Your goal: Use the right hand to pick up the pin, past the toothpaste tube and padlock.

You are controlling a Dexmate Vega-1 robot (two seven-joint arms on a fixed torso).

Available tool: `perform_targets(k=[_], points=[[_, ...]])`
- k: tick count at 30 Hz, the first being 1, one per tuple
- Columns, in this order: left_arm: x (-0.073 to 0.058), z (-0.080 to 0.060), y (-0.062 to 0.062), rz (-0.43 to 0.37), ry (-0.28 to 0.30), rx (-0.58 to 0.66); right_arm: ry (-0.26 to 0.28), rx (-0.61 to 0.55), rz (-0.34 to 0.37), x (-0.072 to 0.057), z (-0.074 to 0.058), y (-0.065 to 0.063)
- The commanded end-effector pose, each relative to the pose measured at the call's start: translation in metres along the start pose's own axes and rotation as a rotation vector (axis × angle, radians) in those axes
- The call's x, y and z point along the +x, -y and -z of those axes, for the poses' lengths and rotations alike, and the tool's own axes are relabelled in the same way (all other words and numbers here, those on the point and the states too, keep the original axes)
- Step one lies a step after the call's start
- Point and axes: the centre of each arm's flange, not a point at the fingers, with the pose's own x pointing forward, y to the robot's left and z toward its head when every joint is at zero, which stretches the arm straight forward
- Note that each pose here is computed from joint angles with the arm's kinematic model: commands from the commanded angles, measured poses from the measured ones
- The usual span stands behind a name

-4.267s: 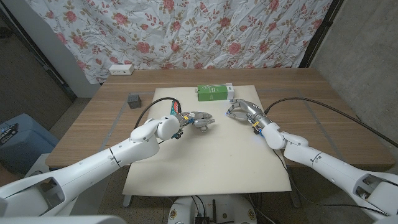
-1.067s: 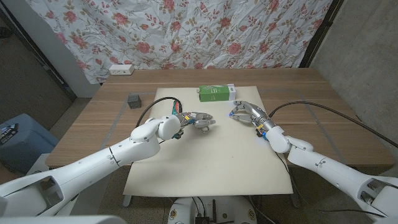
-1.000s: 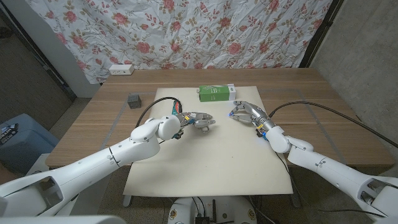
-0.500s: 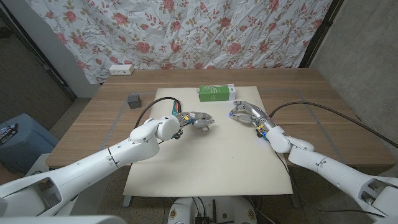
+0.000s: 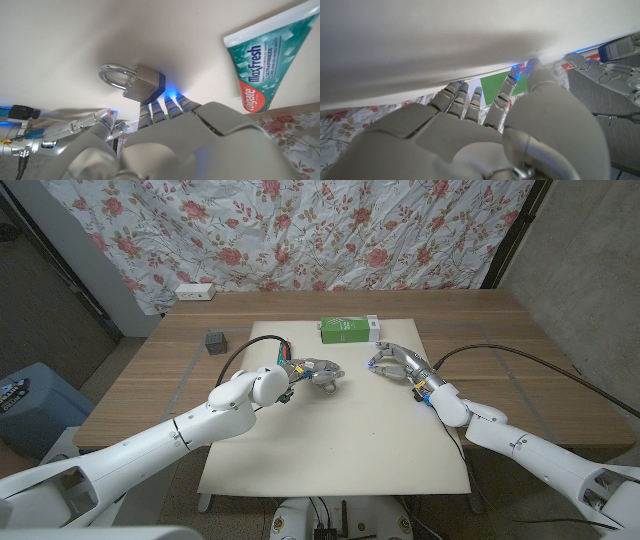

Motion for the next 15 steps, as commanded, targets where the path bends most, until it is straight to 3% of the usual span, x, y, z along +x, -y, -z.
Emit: perform_targets(k=[1,15], points=[[-0.0030,-0.0024,-0.0010,-0.016,0.002,-0.001,0.024,0.011,-0.015,0.0011,-0.0006,0.0030],[-0.0060,-0.0008,-0.0041,-0.027,-0.001,0.003,0.041,0.008,-0.023,0.0026,-0.0009,0.0061]])
